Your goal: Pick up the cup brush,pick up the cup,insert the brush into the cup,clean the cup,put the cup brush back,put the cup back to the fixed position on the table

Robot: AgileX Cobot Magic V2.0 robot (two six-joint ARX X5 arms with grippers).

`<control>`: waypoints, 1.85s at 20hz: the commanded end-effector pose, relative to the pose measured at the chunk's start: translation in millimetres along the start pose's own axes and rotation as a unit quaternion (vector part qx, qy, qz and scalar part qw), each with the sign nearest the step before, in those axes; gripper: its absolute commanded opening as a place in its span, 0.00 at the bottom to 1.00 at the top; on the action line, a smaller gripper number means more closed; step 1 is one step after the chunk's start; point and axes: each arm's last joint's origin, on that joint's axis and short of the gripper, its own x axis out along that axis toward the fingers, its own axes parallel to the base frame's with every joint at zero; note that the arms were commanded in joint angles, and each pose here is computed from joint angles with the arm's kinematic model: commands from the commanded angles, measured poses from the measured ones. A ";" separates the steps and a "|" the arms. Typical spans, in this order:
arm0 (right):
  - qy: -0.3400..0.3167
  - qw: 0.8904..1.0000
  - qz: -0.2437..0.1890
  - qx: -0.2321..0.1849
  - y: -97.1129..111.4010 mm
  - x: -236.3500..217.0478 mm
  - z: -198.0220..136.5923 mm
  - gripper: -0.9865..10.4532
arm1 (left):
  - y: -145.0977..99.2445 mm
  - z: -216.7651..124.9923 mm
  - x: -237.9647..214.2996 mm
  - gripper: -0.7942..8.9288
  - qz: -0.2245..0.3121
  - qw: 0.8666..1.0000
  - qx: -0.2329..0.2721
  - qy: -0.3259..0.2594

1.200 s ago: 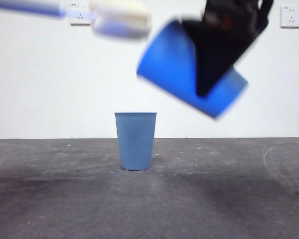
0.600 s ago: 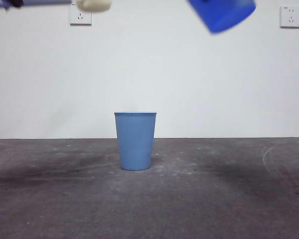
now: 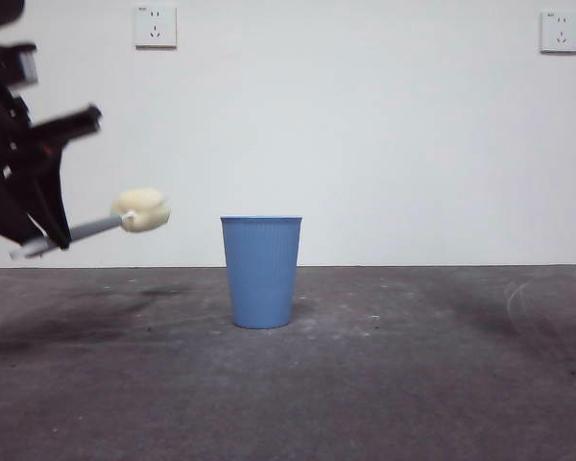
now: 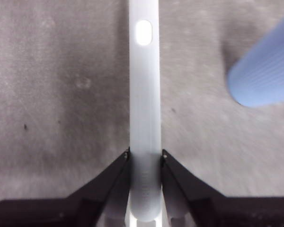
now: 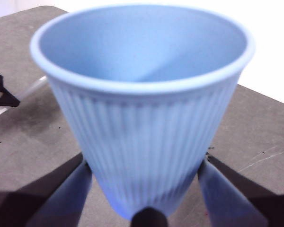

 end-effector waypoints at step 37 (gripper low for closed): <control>-0.032 0.999 -0.019 0.008 11.1 19.6 7.2 0.08 | -12.4 -2.1 -11.9 0.51 -0.006 0.999 0.027 -0.026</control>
